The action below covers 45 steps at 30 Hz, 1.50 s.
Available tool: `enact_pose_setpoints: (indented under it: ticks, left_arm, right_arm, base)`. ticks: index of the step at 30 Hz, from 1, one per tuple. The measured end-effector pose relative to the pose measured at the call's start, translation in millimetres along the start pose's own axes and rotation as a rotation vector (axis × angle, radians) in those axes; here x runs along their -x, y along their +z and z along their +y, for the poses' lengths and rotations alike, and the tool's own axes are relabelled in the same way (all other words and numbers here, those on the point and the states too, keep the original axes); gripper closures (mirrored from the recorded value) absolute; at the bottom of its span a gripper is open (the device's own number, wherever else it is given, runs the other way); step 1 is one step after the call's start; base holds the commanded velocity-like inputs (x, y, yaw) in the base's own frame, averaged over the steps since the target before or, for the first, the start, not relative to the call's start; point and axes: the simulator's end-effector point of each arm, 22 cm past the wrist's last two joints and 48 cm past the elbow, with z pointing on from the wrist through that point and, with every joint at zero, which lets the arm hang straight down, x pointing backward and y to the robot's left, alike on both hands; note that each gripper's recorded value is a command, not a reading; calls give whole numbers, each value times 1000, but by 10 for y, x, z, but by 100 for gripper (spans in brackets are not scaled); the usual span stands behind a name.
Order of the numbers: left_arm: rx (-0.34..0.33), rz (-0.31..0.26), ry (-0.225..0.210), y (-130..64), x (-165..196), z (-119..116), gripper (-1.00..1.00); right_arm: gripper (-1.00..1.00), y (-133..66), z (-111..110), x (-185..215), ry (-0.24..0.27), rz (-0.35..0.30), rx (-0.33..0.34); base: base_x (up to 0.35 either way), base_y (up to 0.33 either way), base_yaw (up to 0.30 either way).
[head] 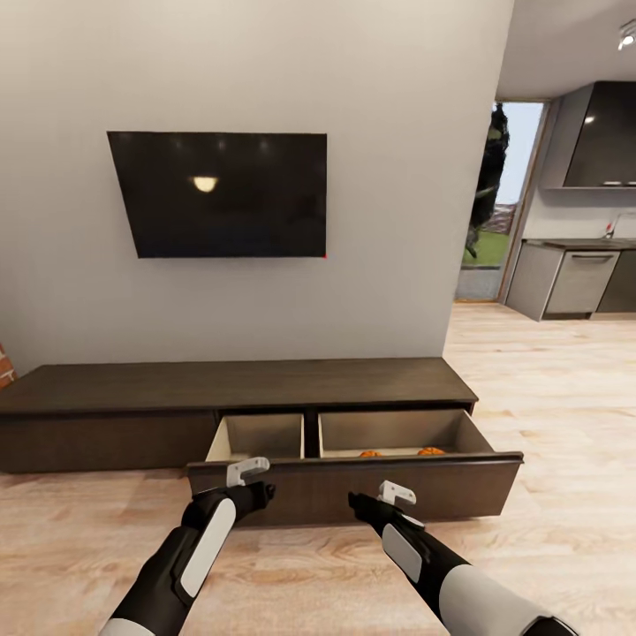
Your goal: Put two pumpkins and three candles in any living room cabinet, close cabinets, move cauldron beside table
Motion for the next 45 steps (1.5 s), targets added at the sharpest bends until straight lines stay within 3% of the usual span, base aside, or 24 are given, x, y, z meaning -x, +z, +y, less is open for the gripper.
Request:
enact_pose_setpoints:
  ticks: [8,17,23,28,32,35,40,45]
  left_arm:
    - [10,-5,1,115,-129,75,-100]
    - [67,-58,-12,350,-286,403,-100]
    - [98,-49,-4,492,-488,571,-100]
    - [130,-124,-3,608,-520,699,-100]
    - [166,-186,35,704,-580,828,-100]
    - [177,-233,40,765,-625,880,-100]
    - [171,-281,89,903,-890,853,-100]
    - [198,-295,105,1028,-1216,1025,-100]
  right_arm:
    - [-100,84,-64,-137,-2,1,0]
    - [-100,178,-200,-223,-8,-44,-19]
    - [-100,240,-264,-329,-7,-45,-24]
    - [-100,291,-367,-413,-8,-64,-38]
    - [-100,305,-736,-570,-14,-121,-112]
    - [-100,298,-939,-604,-21,-171,-147]
    - [-100,297,-1081,-672,-28,-228,-160]
    - [-100,297,-1135,-734,-30,-285,-153]
  base:
    - [0,0,0]
    - [0,0,0]
    - [0,0,0]
    - [0,0,0]
    - [0,0,0]
    - [0,0,0]
    - [0,0,0]
    - [0,0,0]
